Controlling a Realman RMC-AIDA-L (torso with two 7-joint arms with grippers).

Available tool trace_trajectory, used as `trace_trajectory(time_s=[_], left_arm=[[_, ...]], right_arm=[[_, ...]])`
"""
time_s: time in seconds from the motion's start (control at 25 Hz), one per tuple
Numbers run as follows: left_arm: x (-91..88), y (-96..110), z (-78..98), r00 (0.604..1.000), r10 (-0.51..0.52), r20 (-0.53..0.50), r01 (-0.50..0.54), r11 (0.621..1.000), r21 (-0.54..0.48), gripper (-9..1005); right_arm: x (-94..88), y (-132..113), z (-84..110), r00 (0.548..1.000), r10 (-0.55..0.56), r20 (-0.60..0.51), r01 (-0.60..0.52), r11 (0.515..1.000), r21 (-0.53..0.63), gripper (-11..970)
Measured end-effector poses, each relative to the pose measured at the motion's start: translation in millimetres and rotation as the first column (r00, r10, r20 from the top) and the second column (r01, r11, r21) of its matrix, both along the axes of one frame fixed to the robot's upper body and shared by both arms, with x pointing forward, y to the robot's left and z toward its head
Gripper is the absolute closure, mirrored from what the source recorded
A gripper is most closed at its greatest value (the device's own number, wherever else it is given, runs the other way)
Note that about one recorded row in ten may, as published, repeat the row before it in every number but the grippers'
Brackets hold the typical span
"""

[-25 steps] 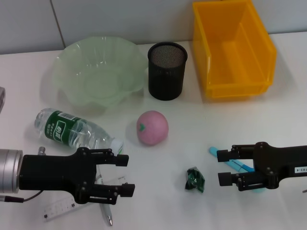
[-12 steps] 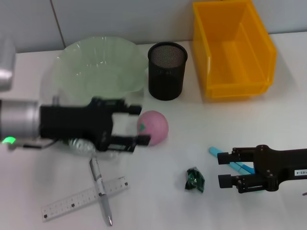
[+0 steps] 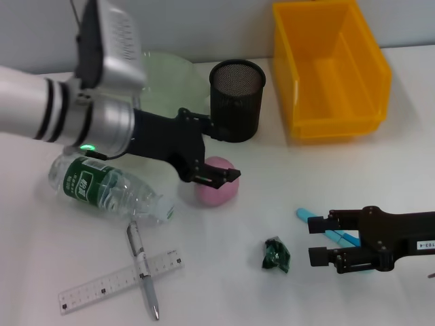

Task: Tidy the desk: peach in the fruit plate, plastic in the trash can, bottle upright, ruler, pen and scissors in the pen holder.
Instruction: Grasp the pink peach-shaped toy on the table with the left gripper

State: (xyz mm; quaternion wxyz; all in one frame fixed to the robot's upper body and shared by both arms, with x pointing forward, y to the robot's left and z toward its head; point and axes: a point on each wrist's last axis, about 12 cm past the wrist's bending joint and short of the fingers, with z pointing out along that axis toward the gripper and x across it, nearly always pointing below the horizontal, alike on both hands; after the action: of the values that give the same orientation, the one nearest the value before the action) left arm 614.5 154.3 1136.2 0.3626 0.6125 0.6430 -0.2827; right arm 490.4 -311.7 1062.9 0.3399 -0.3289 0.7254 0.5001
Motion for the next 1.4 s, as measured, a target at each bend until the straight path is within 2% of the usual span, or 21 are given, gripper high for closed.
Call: trace_trajectory(time_s=[0.04, 0.08, 0.28, 1.0, 1.2, 1.4], left_arm=[[0.0, 0.0, 0.0, 1.0, 0.0, 0.0, 0.0, 1.0, 0.0, 230], [3.9, -10.6, -4.9, 1.0, 0.007, 0.024, -0.009, 0.998, 0.067, 230], [4.8, -17.7, -13.4, 0.999, 0.032, 0.037, -0.036, 0.991, 0.13, 232], [1.3, -13.1, -41.4, 0.995, 0.094, 0.028, -0.098, 0.976, 0.196, 239], [-0.9, -14.8, -43.4, 0.996, 0.092, 0.014, -0.093, 0.975, 0.204, 241], [-0.7, -15.5, -41.7, 0.993, 0.118, -0.008, -0.115, 0.978, 0.172, 243]], right_arm=[[-0.3, -0.3, -0.2, 1.0, -0.002, 0.0, 0.002, 1.0, 0.0, 185], [-0.9, -1.0, -0.4, 1.0, -0.005, -0.001, 0.005, 1.0, 0.001, 185], [-1.8, -1.7, -0.9, 1.0, -0.009, -0.003, 0.009, 1.0, 0.001, 184], [-4.1, -2.7, -2.5, 1.0, -0.005, -0.021, 0.005, 1.0, -0.008, 184], [-4.4, -2.9, -2.9, 1.0, -0.003, -0.023, 0.003, 1.0, -0.012, 184], [-4.7, -2.8, -3.0, 1.0, -0.002, -0.024, 0.001, 1.0, -0.012, 185]])
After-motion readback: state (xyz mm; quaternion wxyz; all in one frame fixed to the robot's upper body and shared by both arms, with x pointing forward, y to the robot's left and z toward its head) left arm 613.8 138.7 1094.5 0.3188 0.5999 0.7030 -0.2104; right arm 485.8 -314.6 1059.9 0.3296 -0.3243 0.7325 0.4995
